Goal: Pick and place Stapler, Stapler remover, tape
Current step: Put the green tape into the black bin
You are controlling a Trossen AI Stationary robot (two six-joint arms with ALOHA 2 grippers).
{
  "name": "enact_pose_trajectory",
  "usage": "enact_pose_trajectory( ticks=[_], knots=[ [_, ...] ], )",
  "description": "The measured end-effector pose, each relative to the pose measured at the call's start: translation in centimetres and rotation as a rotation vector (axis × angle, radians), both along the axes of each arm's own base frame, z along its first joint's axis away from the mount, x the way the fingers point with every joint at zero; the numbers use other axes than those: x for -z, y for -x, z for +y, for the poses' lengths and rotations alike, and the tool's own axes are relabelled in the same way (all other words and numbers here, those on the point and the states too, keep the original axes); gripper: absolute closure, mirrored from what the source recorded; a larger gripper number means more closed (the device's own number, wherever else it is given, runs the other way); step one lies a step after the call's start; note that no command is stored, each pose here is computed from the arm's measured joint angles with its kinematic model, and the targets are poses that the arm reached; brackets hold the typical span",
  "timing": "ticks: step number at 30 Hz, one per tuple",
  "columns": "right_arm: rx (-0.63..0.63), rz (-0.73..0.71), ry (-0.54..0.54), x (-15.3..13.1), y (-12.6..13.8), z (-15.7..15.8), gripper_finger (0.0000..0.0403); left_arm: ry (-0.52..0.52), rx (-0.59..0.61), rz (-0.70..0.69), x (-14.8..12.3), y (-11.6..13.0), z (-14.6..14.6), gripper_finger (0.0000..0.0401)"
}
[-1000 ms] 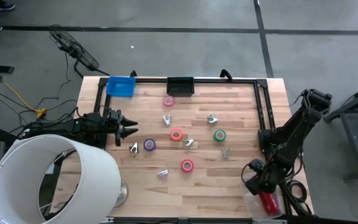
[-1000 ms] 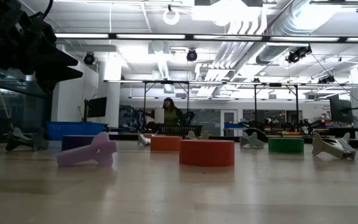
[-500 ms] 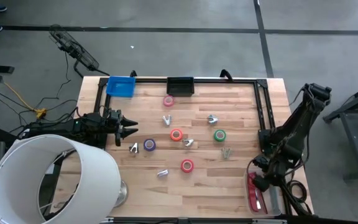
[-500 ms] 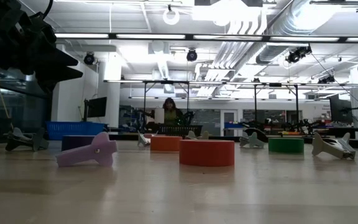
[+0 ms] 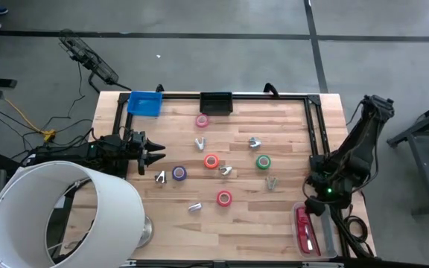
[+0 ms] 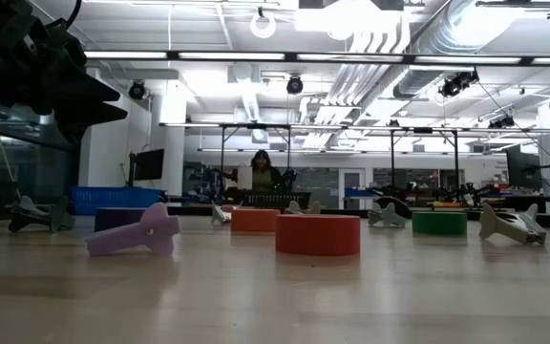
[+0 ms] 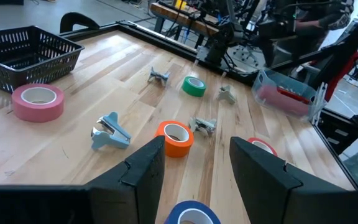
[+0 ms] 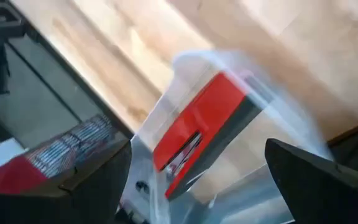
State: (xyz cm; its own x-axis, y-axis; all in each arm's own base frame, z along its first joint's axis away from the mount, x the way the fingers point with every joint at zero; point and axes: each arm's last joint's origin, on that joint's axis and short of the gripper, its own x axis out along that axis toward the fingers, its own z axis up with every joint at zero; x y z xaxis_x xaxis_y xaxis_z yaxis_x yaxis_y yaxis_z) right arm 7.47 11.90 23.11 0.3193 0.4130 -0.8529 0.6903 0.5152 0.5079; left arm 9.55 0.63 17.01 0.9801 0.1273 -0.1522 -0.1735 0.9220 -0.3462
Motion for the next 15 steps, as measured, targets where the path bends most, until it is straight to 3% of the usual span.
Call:
enact_pose_trajectory(
  ticks=[6, 15],
  knots=[
    [0.029, -0.052, 0.092, -1.0, 0.4, -1.2, 0.0041, 0.0, 0.0, 0.0, 0.0, 0.0, 0.0, 0.0224],
    [0.134, -0.09, 0.326, -4.2, -1.0, -3.9, 0.0041, 0.0, 0.0, 0.0, 0.0, 0.0, 0.0, 0.0224]
  ],
)
